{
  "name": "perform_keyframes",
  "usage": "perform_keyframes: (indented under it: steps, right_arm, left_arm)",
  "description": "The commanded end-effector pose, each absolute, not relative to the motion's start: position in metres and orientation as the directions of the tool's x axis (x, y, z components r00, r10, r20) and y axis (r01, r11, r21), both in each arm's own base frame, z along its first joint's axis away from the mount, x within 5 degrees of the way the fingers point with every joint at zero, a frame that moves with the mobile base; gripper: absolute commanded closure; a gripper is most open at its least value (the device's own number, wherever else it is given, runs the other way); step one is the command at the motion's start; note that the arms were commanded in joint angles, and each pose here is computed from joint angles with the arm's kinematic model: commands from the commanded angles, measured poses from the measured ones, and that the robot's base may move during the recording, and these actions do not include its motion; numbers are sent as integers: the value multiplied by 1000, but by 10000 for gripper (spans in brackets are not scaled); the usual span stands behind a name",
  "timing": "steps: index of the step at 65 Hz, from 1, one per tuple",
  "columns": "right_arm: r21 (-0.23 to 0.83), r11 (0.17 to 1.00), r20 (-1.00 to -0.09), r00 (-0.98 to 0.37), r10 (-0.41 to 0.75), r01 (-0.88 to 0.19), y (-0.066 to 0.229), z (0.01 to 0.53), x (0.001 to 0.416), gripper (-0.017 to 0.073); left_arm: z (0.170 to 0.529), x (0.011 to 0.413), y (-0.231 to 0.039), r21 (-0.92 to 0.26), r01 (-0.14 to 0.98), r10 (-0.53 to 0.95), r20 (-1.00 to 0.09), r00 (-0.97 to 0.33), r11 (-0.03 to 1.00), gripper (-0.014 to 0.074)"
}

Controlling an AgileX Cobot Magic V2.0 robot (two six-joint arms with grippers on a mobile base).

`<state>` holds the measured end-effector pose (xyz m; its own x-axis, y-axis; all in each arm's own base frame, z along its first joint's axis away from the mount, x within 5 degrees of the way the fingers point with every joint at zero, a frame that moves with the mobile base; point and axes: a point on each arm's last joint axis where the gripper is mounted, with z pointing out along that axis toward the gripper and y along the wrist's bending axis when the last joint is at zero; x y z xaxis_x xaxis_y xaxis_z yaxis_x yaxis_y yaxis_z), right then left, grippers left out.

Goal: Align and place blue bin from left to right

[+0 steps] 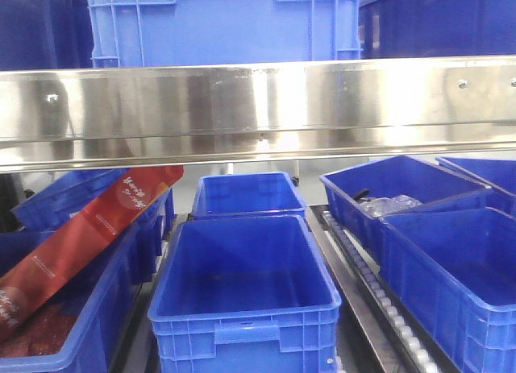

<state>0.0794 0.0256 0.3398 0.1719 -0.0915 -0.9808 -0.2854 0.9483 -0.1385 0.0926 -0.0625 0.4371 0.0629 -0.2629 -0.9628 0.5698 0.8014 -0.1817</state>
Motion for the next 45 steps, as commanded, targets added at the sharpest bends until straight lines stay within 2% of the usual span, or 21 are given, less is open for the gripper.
perform_keyframes:
  steps: [1, 12, 25, 45]
  right_arm:
    - [-113, 968, -986, 144, -81, -224, 19, 318, 76, 637]
    - [-42, 978, -998, 60, -30, -203, 14, 267, 69, 637]
    - [-40, 978, -999, 26, -35, -204, 13, 220, 60, 637]
    - [-11, 971, -999, 35, -3, -239, 14, 208, 55, 637]
  left_arm:
    - [439, 91, -63, -173, 583, -266, -961, 77, 794, 704]
    - [439, 91, -63, -173, 583, -266, -961, 77, 794, 704]
    - [439, 91, -63, -173, 583, -266, -961, 77, 794, 704]
    - [439, 91, -63, -173, 584, -267, -960, 79, 793, 704]
